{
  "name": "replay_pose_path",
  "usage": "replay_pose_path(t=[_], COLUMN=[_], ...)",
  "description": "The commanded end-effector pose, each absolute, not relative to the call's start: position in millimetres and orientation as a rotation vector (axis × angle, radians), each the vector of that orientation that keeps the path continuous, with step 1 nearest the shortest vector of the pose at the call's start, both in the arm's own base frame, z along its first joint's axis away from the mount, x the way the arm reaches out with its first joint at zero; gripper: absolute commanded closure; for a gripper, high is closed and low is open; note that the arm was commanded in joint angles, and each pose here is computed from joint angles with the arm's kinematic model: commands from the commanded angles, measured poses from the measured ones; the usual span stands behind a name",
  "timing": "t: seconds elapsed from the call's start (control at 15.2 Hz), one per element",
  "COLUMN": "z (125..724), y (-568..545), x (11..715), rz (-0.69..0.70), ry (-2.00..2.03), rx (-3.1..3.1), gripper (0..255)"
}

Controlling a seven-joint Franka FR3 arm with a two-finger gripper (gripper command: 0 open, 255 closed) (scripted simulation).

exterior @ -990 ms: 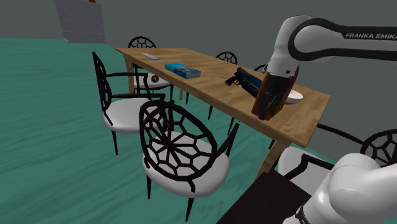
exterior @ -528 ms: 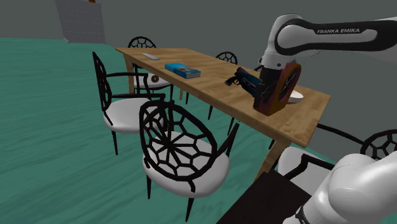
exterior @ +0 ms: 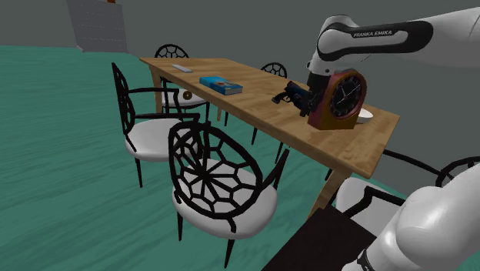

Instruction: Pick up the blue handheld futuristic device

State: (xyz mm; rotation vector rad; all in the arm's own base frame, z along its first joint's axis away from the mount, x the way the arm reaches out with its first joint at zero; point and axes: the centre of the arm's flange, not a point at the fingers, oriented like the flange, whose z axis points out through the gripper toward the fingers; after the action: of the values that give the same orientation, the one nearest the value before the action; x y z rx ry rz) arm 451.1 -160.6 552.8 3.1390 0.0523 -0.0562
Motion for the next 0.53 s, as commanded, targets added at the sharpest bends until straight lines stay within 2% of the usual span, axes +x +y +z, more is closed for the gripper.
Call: replay_pose_path(t=[0.0, 0.46], z=[555, 571], y=[-180, -238], x=[465, 523], rz=[-0.036, 0.033], ry=[0.062, 0.094], rx=[3.124, 3.079], gripper=[0, 0])
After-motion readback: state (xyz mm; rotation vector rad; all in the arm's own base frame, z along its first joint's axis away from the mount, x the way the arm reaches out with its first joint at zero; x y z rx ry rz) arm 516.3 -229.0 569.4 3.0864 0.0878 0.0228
